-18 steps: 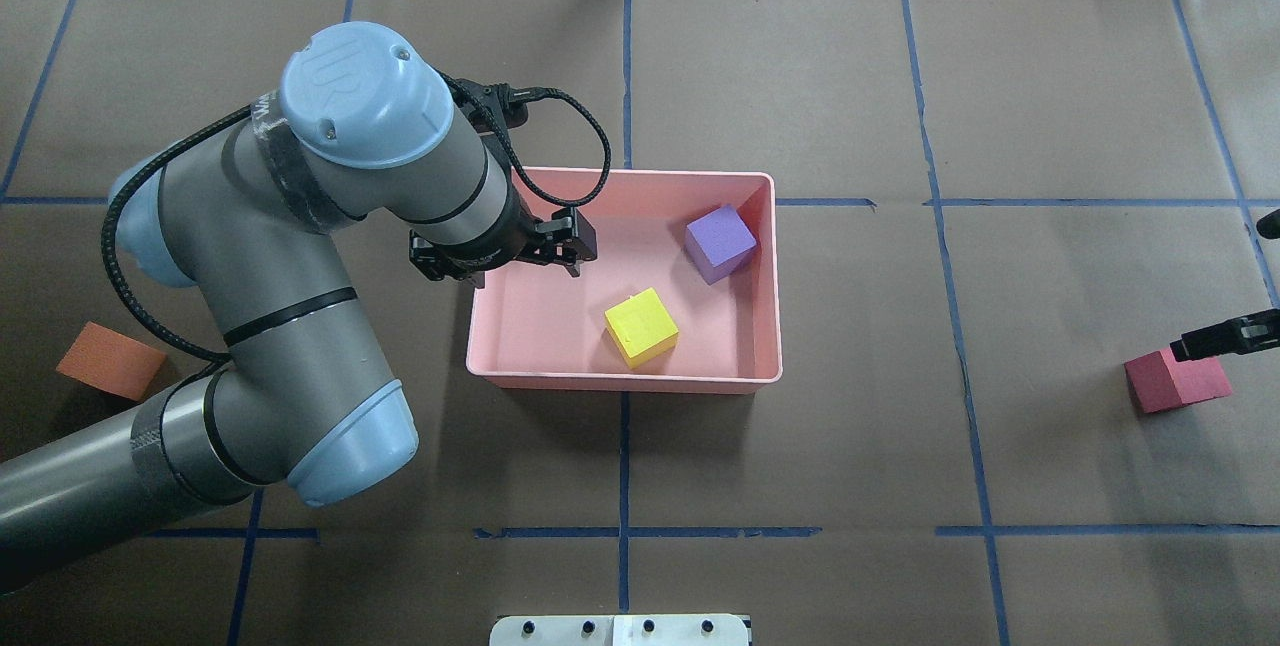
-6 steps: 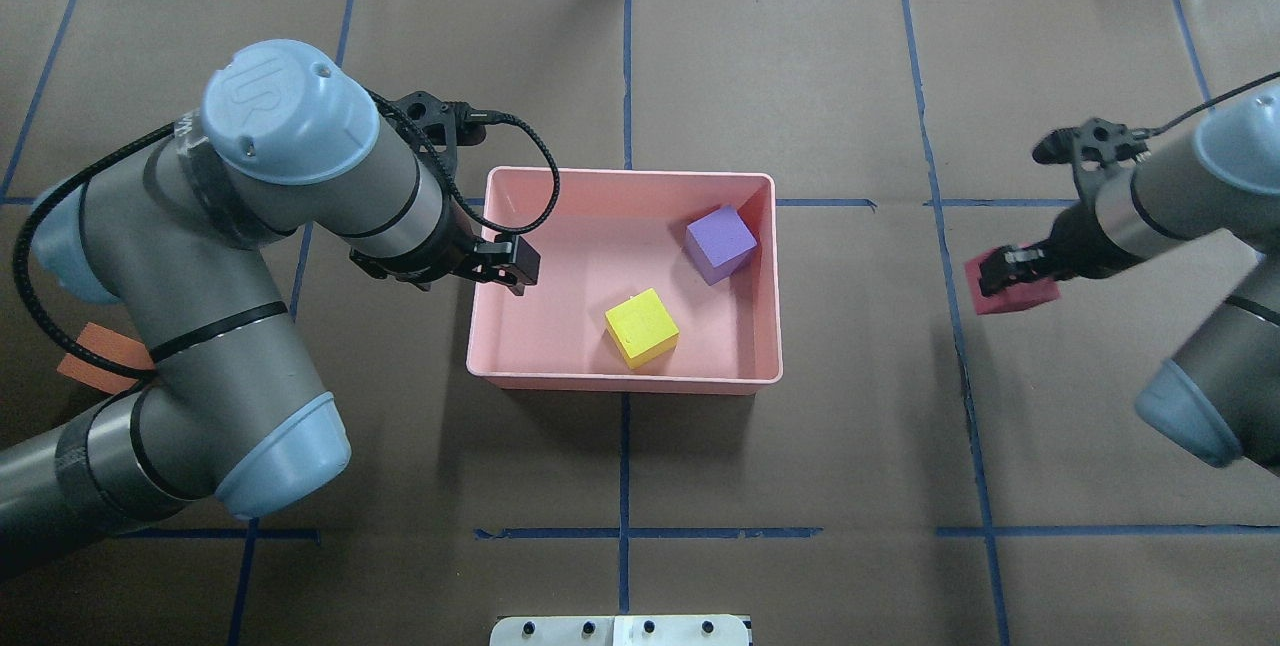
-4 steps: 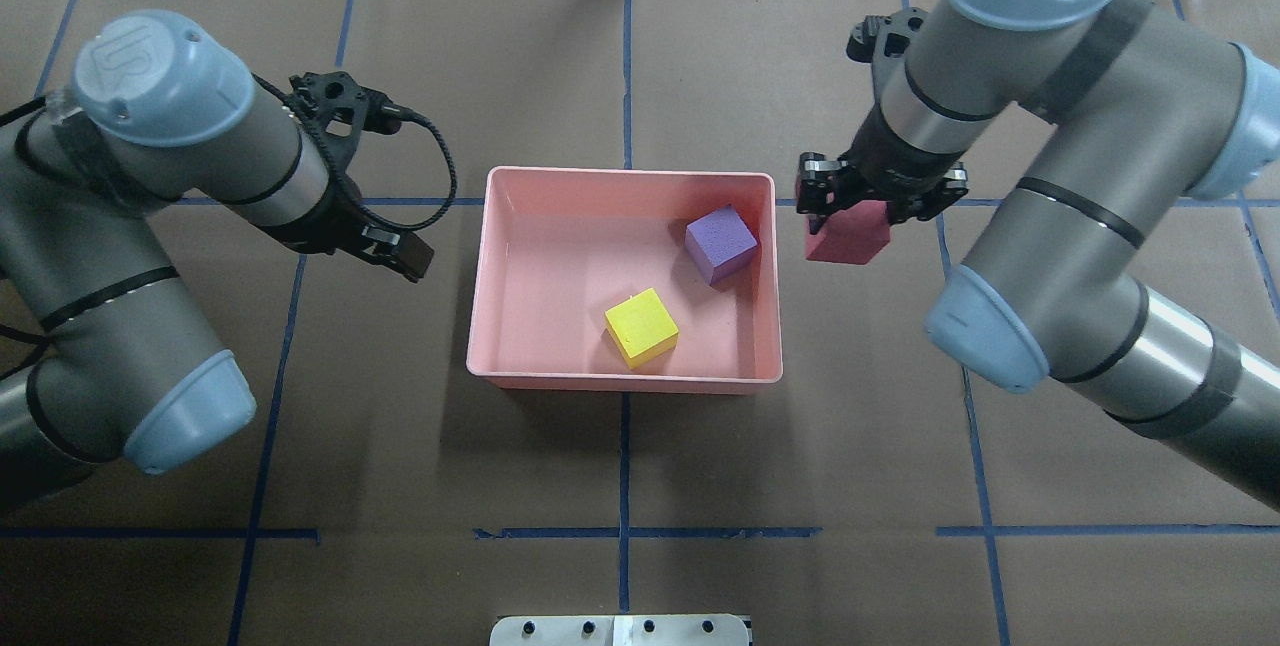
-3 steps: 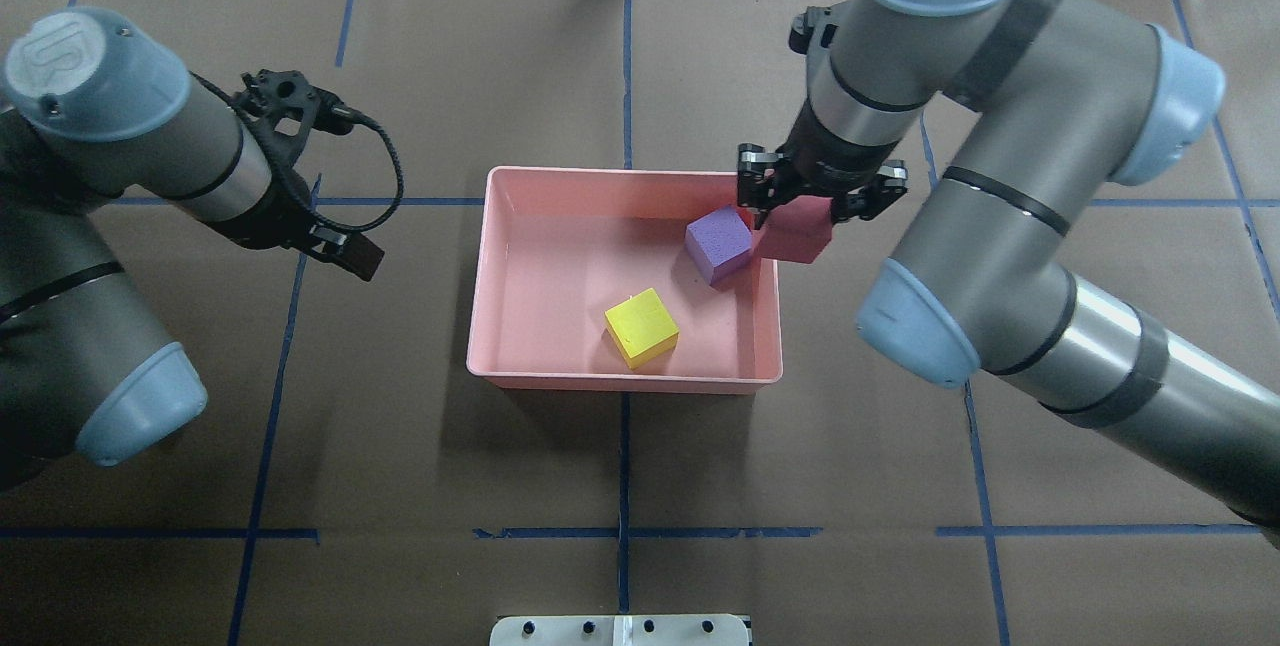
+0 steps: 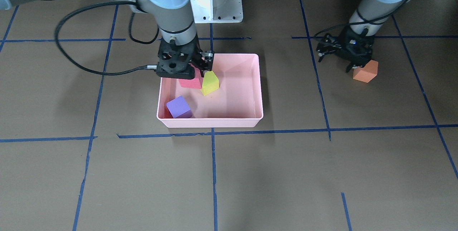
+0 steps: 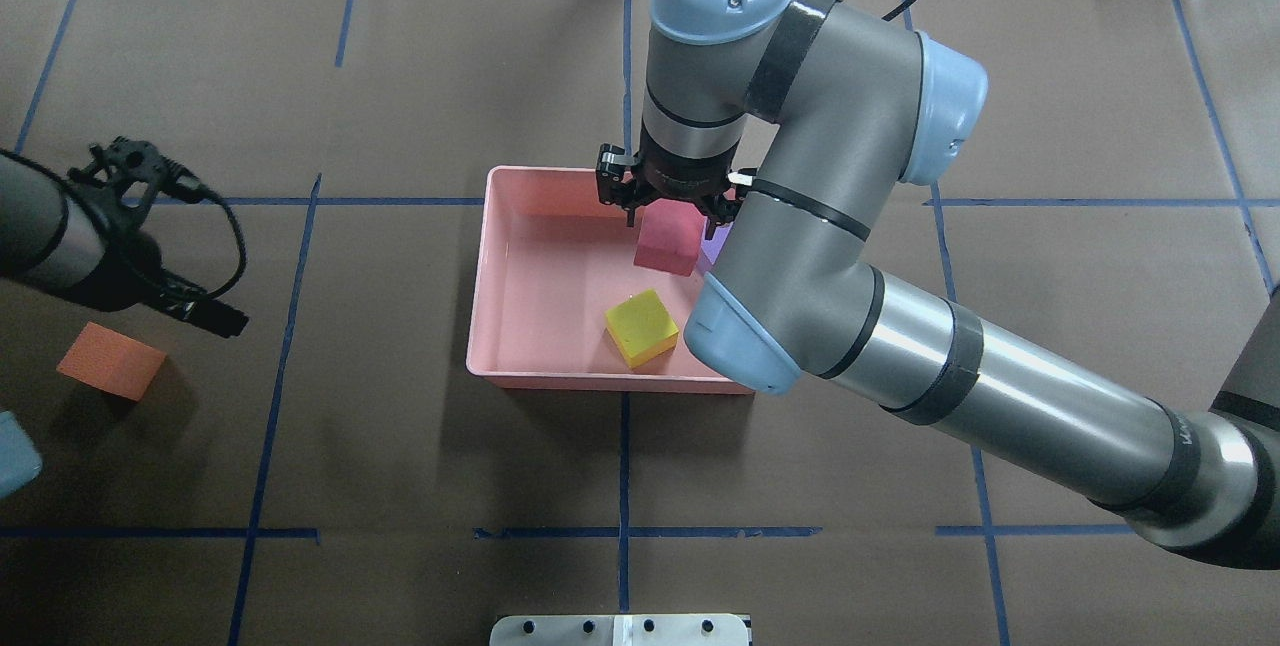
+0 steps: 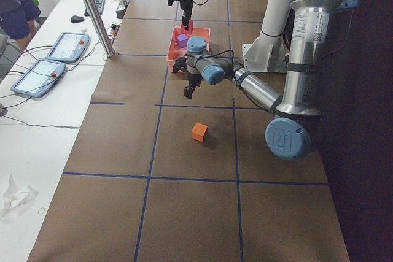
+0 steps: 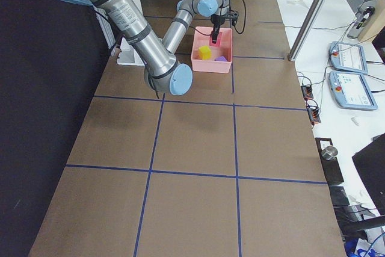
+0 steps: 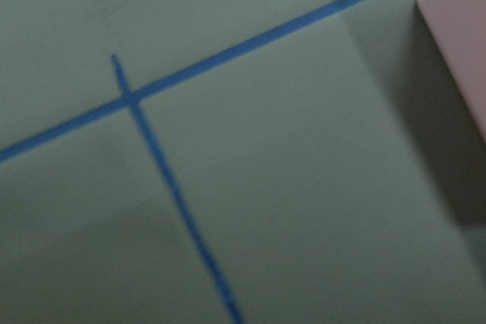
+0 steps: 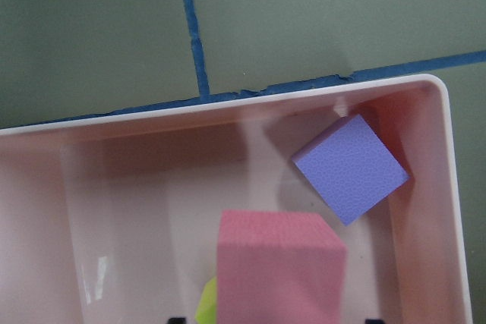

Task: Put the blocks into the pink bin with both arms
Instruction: 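Carry the red cube into the bin while the left gripper reaches the orange cube, then release the red cube and withdraw right arm while left gripper grasps orange cube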

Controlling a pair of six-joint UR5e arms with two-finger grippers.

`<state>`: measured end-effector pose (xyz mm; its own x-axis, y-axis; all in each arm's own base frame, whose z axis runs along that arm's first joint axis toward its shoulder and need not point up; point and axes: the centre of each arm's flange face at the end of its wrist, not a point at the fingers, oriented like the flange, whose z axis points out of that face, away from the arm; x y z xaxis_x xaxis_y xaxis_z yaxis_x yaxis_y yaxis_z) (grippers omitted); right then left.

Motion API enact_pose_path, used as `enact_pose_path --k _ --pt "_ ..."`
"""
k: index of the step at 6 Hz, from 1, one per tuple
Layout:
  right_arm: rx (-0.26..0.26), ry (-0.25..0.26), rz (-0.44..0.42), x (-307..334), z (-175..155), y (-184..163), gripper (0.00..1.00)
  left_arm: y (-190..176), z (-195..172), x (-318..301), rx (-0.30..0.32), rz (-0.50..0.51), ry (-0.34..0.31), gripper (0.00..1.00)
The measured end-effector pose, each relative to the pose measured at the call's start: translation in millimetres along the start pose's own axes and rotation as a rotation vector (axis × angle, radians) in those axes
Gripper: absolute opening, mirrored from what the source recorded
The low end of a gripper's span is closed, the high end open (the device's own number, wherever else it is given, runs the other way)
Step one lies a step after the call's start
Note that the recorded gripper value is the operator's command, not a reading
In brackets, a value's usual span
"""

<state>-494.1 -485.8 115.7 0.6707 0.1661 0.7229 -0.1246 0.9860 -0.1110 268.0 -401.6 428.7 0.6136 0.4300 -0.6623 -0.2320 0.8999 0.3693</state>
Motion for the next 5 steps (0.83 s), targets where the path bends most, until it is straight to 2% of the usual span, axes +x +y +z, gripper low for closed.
enact_pose_path --k 1,2,5 --pt "0.010 -0.002 -0.006 -3.5 2.5 2.2 1.00 37.3 3.2 -28.5 0.006 -0.010 0.002 1.00" --pt "0.012 -0.003 -0.010 -2.8 3.7 2.9 1.00 55.6 6.7 -43.1 0.007 -0.033 -0.001 1.00" --pt "0.015 -0.001 -0.014 2.1 5.5 3.8 1.00 68.9 22.9 -70.4 -0.015 -0.092 -0.031 1.00"
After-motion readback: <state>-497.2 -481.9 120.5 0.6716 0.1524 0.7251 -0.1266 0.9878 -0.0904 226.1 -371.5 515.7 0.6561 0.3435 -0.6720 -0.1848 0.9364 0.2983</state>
